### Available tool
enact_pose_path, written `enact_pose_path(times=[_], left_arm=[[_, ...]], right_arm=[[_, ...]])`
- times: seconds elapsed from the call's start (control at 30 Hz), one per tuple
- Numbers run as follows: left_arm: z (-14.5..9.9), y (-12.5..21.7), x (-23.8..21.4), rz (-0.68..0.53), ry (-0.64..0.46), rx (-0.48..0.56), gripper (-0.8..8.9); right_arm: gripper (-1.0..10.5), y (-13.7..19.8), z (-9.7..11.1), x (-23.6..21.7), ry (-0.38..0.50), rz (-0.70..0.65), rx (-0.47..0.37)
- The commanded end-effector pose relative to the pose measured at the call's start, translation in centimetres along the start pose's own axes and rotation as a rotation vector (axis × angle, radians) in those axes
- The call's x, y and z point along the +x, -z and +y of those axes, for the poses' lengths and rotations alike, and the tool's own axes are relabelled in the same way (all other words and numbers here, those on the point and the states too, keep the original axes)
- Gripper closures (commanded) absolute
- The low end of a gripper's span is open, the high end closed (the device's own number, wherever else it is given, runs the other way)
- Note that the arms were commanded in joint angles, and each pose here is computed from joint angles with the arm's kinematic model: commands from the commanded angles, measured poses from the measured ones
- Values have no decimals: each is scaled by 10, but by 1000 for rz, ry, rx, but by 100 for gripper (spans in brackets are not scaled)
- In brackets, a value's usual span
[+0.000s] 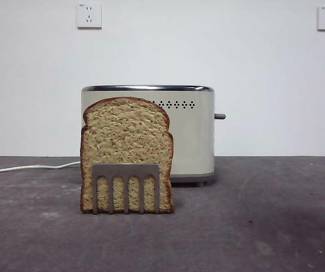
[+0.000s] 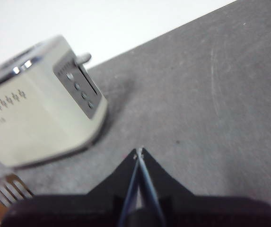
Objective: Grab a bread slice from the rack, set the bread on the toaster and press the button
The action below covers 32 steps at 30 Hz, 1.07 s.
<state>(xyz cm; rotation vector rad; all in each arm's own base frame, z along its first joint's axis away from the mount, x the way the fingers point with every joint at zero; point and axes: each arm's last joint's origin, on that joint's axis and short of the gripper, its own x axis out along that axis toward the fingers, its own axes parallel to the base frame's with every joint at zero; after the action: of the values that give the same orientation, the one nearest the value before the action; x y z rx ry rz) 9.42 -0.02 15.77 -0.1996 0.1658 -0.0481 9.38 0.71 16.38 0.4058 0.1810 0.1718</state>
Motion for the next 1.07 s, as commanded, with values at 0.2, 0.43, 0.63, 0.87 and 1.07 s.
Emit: enact_pose_path(times=[0.2,0.43,0.63,0.87,1.07], left_arm=[[-12,-44,-17,-102,101,-38,822],[-24,-83,-28,-66,201,-25,822],[-34,-114,-32,34,338,28,822],[-46,-146,-36,139,538,120,822],[-53,-164,-43,242,632,207,822]], right_arm=[[958,-41,19,-7,-30,-51,21],[958,-86,42,-6,-137,25,-48],[958,-122,60,-4,-208,207,-156],[958,-163,80,-6,-252,388,-277],[958,-184,93,-9,-278,538,-345]])
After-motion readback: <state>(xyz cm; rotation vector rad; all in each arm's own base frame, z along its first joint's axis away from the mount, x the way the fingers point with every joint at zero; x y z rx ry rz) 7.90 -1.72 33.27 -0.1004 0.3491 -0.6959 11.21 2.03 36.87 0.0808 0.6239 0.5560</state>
